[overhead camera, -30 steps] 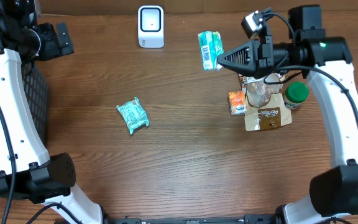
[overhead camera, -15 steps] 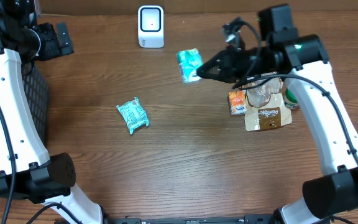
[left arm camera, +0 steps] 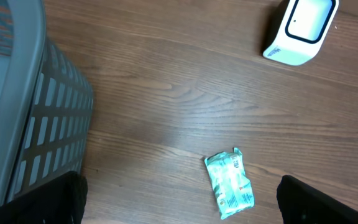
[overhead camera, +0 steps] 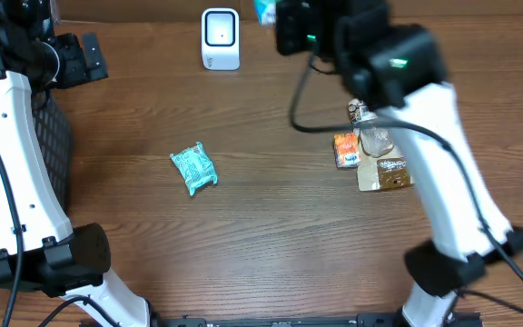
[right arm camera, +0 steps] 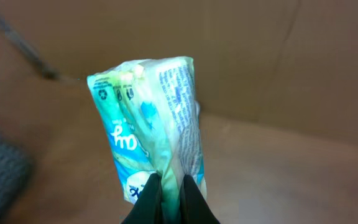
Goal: Scan the item barcode
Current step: 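Raise the teal pack and hold it in front of the scanner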
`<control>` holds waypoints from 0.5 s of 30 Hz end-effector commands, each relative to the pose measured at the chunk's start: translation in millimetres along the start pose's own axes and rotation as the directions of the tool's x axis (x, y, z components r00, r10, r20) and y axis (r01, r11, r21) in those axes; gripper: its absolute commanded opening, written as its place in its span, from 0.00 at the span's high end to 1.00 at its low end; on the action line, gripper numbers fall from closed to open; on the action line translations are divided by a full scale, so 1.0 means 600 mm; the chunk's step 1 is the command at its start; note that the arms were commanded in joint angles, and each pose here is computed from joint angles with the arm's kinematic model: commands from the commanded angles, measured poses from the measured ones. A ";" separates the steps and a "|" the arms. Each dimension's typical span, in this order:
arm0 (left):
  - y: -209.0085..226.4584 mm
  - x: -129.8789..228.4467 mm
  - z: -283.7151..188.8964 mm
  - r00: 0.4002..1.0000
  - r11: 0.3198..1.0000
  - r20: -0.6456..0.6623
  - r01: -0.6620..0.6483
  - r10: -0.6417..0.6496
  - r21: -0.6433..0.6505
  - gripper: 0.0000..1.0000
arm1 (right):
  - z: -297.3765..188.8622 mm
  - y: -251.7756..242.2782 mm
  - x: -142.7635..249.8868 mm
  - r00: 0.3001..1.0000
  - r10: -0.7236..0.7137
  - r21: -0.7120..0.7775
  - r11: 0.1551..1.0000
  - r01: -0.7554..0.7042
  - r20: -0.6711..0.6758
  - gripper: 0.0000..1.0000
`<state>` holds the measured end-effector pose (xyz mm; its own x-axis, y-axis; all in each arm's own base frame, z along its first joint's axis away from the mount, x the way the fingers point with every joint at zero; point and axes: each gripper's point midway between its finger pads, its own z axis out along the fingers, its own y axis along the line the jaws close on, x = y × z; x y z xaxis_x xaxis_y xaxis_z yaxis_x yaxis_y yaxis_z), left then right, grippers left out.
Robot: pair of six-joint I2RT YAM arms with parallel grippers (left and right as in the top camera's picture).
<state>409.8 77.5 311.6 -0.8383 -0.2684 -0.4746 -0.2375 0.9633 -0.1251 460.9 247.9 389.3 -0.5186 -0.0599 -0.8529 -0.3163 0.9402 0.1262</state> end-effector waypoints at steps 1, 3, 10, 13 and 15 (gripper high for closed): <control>-0.006 -0.003 -0.013 1.000 1.000 0.022 -0.018 0.018 0.013 0.00 | 0.113 -0.034 0.022 0.984 -0.177 0.270 0.948 0.171 -0.001 0.96; -0.006 -0.003 -0.013 1.000 1.000 0.022 -0.019 0.018 0.013 0.01 | 0.160 -0.036 0.027 0.969 -0.247 0.328 0.916 0.232 0.005 0.96; -0.006 -0.003 -0.013 1.000 1.000 0.022 -0.018 0.018 0.013 0.00 | 0.326 -0.022 0.075 0.816 -0.576 0.377 0.747 0.548 -0.045 0.96; -0.006 -0.003 -0.013 1.000 1.000 0.022 -0.019 0.018 0.013 0.01 | 0.376 -0.010 0.098 0.751 -0.659 0.384 0.683 0.622 -0.044 0.96; -0.006 -0.003 -0.013 1.000 1.000 0.022 -0.019 0.018 0.013 0.00 | 0.402 -0.004 0.110 0.738 -0.674 0.393 0.671 0.629 -0.028 0.96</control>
<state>409.9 77.5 311.6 -0.8381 -0.2683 -0.4749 -0.2375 0.9633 -0.1251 613.6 312.9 224.1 -0.2417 -0.5686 -0.7863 -0.2203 0.8213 -0.5262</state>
